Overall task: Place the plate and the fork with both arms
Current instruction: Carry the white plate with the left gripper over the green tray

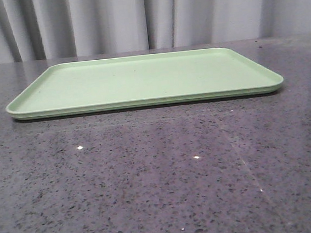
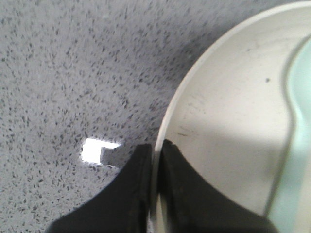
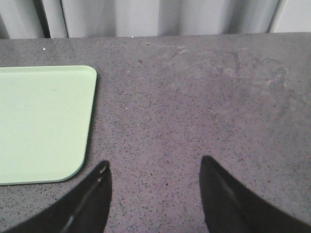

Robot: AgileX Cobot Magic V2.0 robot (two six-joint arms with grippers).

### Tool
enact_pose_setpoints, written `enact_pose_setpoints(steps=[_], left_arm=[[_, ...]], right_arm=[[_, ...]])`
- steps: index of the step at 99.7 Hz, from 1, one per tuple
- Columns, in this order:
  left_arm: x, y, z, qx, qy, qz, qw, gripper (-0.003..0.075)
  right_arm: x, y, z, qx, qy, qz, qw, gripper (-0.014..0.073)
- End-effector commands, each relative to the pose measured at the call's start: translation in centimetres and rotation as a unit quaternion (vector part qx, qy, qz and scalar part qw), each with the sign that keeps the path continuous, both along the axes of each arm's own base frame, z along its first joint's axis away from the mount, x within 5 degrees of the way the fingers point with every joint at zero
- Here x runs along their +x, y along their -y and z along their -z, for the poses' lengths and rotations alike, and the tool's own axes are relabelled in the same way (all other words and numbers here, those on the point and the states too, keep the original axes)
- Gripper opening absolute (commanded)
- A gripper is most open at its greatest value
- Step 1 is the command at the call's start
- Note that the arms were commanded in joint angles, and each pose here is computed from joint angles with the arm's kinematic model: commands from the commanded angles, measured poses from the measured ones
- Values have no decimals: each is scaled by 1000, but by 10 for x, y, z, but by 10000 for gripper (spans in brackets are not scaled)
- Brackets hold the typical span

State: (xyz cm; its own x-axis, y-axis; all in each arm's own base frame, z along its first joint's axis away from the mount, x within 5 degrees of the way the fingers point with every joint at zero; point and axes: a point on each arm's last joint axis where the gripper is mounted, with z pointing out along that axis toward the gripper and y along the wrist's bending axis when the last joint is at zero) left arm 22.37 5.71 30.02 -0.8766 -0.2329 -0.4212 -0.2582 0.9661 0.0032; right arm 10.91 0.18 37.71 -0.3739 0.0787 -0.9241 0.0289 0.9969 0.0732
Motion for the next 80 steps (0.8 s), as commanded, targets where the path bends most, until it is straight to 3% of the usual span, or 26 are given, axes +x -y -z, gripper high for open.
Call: enact_pose_setpoints(steps=[1, 18, 31, 54, 80], left_arm=[[-2, 4, -36, -1, 83, 5, 997, -20], [-7, 10, -73, -12, 149, 7, 989, -20], [-4, 14, -87, -37, 186, 7, 982, -20], [22, 34, -88, -147, 239, 47, 959, -20], [59, 76, -75, -186, 255, 94, 944, -20]], right_arm=[[3, 1, -17, -12, 52, 0, 999, 417], [2, 1, -17, -12, 52, 0, 999, 417], [2, 1, -17, -12, 52, 0, 999, 417], [2, 1, -17, -12, 52, 0, 999, 417], [2, 1, -17, -12, 52, 0, 999, 417]])
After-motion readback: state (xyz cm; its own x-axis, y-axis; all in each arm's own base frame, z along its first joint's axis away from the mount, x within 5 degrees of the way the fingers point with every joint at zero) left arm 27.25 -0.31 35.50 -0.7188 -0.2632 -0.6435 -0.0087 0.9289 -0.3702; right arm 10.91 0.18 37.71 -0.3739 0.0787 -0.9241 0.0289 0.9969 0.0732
